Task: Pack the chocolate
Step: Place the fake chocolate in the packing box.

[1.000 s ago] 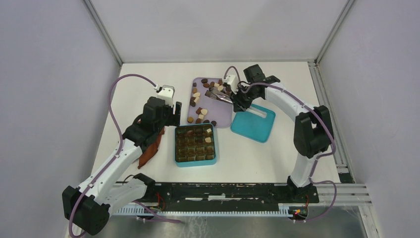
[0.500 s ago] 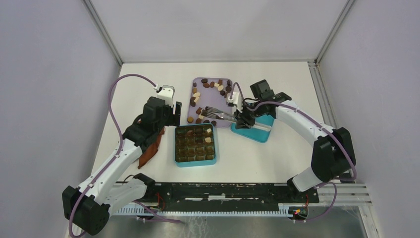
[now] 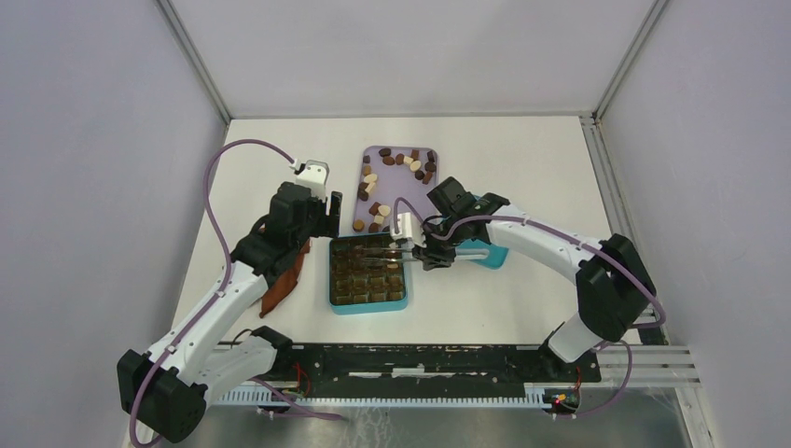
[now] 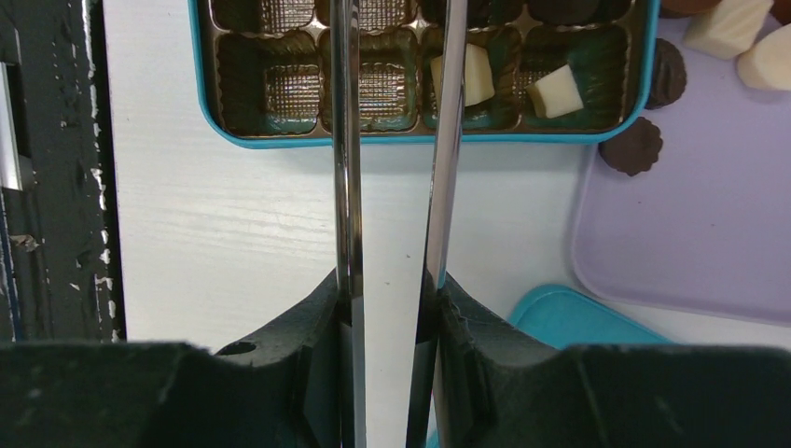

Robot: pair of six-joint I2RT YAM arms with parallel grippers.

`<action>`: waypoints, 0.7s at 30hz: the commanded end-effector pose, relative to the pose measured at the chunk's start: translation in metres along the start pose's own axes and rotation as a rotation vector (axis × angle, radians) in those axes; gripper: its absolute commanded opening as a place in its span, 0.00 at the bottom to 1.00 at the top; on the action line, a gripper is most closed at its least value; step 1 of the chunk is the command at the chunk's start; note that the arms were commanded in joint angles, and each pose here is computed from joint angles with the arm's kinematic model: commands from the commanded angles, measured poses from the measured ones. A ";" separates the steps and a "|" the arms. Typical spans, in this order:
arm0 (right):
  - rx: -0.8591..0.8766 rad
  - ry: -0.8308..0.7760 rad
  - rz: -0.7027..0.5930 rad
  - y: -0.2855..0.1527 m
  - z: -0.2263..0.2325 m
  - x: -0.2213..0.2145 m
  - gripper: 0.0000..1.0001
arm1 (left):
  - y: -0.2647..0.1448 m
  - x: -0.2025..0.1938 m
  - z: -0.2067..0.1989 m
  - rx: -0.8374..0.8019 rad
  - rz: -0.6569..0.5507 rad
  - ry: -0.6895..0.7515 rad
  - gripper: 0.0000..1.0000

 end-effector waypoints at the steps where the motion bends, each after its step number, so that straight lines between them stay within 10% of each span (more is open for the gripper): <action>1: -0.058 -0.058 0.043 0.002 -0.014 0.010 0.20 | -0.001 0.005 0.005 0.021 -0.028 0.027 0.81; 21: -0.016 -0.045 0.090 0.012 -0.020 0.013 0.22 | 0.011 -0.004 0.018 0.120 0.001 0.051 0.81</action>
Point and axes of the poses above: each gripper's point midway between its finger pads, its own y axis out along the fingers, its own z axis along the line the jaws close on, x = y × z, the point moved 4 cm from there along -y, back along the fingers, and after that the axes turned 6 degrees about -y, right-handed, at the moved point
